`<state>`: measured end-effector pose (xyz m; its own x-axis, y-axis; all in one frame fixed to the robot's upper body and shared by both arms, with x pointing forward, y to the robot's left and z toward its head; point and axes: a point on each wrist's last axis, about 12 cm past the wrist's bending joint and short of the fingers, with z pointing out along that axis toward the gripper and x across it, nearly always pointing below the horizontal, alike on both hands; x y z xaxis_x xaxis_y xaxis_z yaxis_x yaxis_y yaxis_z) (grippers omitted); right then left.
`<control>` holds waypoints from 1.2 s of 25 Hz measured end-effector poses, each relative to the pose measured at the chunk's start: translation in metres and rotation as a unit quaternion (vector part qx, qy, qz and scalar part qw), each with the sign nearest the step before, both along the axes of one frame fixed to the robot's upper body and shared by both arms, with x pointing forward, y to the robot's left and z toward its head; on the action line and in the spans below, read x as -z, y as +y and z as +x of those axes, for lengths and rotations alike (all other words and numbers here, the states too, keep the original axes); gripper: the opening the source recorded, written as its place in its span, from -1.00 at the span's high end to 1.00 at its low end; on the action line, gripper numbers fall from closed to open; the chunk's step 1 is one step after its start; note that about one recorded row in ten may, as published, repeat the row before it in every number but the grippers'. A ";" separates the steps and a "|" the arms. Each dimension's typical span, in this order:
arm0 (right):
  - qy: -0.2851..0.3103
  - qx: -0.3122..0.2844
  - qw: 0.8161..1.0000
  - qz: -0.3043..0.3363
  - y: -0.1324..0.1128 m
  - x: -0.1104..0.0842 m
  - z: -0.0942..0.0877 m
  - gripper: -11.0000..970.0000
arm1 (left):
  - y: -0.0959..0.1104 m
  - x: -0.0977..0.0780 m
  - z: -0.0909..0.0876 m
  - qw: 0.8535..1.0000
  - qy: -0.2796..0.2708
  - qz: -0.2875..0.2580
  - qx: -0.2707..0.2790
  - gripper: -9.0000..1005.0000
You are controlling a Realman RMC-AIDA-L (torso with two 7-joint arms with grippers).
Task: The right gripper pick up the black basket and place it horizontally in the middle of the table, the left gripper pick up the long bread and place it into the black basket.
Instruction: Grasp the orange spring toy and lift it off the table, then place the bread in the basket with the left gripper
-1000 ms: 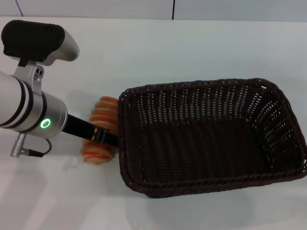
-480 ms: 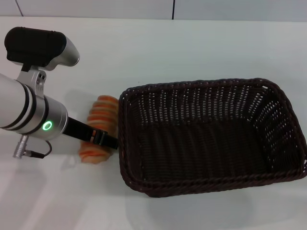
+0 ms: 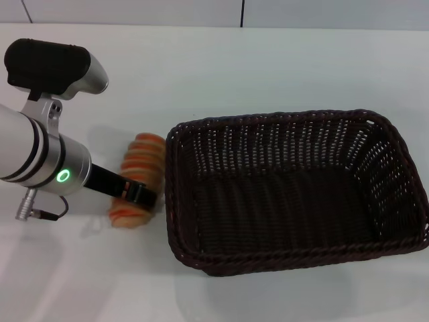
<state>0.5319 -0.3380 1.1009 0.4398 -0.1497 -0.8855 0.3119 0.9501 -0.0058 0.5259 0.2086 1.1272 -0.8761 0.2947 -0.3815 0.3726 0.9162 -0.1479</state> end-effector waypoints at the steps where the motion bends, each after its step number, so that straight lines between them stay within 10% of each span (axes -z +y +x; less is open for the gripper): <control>1: 0.000 0.000 1.000 0.000 0.000 0.000 0.000 0.10 | 0.001 0.000 0.000 1.000 -0.001 0.004 -0.001 -0.55; 7: 0.000 -0.001 1.000 0.000 0.000 0.000 0.001 0.10 | 0.004 -0.002 0.003 1.000 -0.009 0.014 -0.005 -0.20; 16: -0.001 -0.003 1.000 -0.003 0.000 -0.002 0.004 0.10 | 0.062 -0.045 0.035 0.989 -0.129 -0.010 -0.076 0.09; 30: 0.019 -0.005 1.000 0.000 -0.008 0.002 0.003 0.09 | 0.028 -0.101 0.037 0.975 -0.192 -0.102 0.035 0.28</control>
<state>0.5345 -0.3464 1.0984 0.4071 -0.1462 -0.9016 0.3020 0.9531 -0.0182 0.5631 0.2368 1.2278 -0.6377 0.2311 -0.7348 0.4963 0.8528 -0.1625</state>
